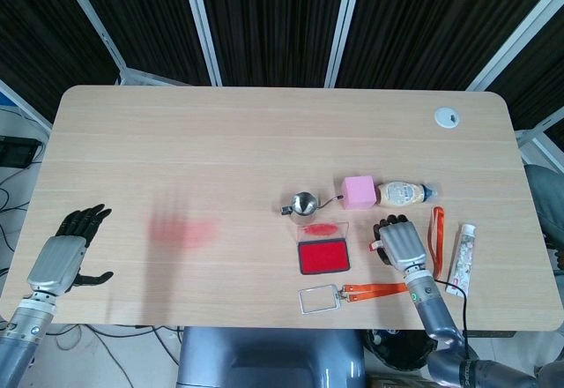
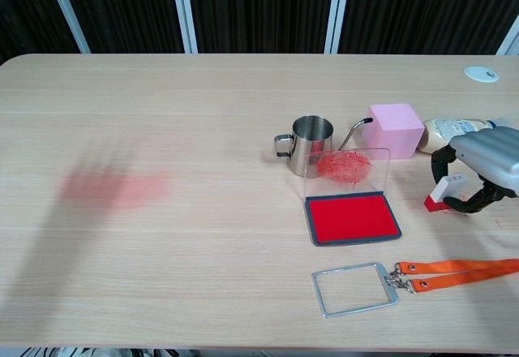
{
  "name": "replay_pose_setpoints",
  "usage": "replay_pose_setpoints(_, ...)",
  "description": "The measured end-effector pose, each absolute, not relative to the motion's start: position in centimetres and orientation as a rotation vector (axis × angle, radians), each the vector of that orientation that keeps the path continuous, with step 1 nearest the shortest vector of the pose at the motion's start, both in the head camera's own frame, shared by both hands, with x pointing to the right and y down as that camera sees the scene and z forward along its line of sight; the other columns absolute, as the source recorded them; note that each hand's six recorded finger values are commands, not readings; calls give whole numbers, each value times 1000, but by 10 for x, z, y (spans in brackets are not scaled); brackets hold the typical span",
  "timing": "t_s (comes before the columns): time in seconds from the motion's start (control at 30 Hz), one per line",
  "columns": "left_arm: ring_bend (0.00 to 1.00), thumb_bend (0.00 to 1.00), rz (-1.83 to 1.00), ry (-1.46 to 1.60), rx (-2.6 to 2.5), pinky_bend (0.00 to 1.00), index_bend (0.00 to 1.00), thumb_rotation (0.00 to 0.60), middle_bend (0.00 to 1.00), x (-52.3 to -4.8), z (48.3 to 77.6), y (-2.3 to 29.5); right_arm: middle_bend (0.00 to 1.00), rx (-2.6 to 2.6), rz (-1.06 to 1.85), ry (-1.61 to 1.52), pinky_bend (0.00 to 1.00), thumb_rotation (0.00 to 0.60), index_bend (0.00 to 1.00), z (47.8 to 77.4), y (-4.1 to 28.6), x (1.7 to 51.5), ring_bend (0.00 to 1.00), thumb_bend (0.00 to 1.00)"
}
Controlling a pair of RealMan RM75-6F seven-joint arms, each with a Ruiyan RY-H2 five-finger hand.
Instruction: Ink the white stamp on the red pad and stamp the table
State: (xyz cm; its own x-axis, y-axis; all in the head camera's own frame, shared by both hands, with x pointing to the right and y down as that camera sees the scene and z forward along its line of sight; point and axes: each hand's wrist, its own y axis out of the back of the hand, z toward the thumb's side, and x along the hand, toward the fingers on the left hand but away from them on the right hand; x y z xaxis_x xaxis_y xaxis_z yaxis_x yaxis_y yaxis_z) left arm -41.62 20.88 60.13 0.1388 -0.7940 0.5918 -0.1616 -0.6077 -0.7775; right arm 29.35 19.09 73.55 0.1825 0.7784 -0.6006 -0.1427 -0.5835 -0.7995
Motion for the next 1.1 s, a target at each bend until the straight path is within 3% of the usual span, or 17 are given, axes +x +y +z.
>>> replay_pose_setpoints(0.63, 0, 14, -1502, 917, -1872, 0, 0, 600, 0, -416, 601, 209, 603, -1673, 1485, -608, 382, 600, 708, 733, 191, 293, 440, 602)
replay_pose_setpoints(1.1, 0, 14, -1504, 922, -1872, 0, 0, 600, 0, -416, 601, 209, 653, -1734, 1399, -593, 453, 600, 765, 704, 190, 282, 502, 612)
